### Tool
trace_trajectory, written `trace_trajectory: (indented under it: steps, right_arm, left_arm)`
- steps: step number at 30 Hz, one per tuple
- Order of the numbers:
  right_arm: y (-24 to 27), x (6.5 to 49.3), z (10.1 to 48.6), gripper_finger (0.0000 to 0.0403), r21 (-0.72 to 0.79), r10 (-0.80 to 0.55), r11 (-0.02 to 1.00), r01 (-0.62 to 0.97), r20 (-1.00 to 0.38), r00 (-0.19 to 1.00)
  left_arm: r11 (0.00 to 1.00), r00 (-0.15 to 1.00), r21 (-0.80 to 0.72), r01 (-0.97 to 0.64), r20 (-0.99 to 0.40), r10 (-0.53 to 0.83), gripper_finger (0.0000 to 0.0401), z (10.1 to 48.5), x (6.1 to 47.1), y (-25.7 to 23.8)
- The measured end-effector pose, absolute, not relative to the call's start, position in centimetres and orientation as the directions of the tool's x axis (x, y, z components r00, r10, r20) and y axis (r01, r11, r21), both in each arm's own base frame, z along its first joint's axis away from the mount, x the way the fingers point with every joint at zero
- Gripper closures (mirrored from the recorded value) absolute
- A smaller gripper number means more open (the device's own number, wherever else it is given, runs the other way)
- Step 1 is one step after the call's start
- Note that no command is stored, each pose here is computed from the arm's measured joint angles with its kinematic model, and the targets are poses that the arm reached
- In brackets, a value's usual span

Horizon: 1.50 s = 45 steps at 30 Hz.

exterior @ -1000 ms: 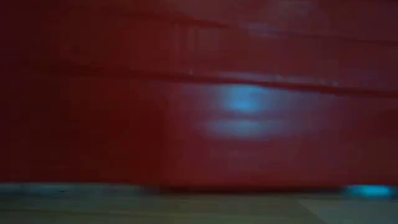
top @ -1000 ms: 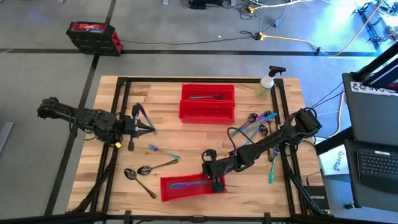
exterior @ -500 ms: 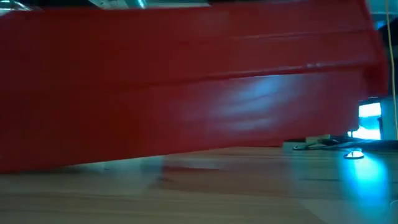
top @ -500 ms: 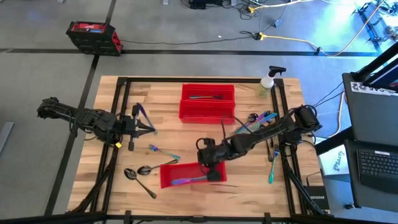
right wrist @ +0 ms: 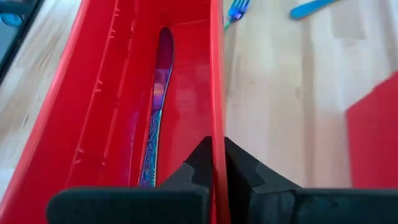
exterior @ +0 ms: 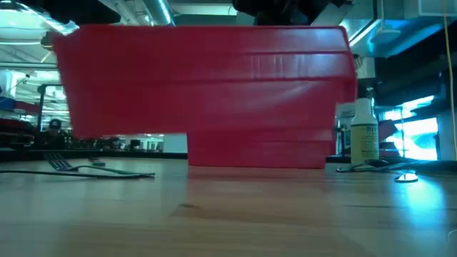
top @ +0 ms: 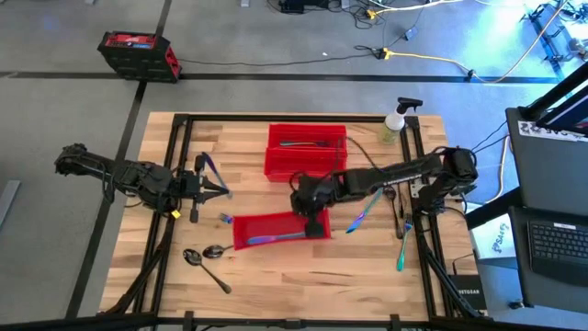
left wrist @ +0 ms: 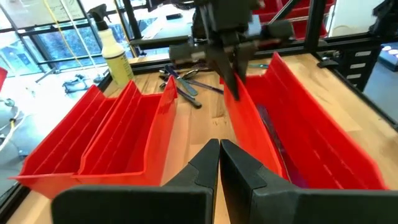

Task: Sort silverware
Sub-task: Move the bottom red bin to the center of the table

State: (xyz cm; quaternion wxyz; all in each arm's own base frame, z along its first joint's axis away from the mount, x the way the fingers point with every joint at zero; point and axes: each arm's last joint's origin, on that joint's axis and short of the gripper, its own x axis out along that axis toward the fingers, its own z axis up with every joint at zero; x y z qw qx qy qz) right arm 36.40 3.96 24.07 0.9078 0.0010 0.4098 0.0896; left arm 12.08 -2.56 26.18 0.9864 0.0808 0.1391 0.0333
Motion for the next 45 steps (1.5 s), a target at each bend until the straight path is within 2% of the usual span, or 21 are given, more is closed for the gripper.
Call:
trace_trajectory:
  steps: [4,12,28,34,39,45]
  right_arm:
    - [1.8,35.6,24.3,0.0403,0.084,0.174,0.983,-0.162,-0.701,0.692]
    - [-1.8,34.6,21.5,0.0403,0.135,0.188,0.982,-0.132,-0.662,0.726]
    - [-3.0,32.6,17.8,0.0403,0.148,0.158,0.986,-0.074,-0.703,0.693]
    - [-3.0,32.4,17.6,0.0402,0.167,0.161,0.984,-0.058,-0.706,0.689]
    - [-3.0,32.3,17.4,0.0387,0.158,0.141,0.987,-0.037,-0.726,0.673]
    - [-3.0,32.3,17.5,0.0343,0.175,0.136,0.985,-0.011,-0.726,0.674]
  left_arm:
    - [0.982,0.954,0.177,-0.058,-0.281,0.107,0.0401,26.0,12.0,-2.5]
    - [0.98,0.952,0.182,-0.081,-0.278,0.13,0.0401,26.0,12.0,-2.4]
    - [0.976,0.947,0.176,-0.124,-0.274,0.17,0.0401,26.1,12.0,-2.3]
    - [0.975,0.946,0.184,-0.124,-0.274,0.172,0.0401,26.1,12.0,-2.3]
    - [0.973,0.944,0.194,-0.122,-0.279,0.174,0.0401,26.0,12.0,-2.3]
    - [0.972,0.938,0.199,-0.121,-0.299,0.178,0.0401,25.8,11.9,-2.3]
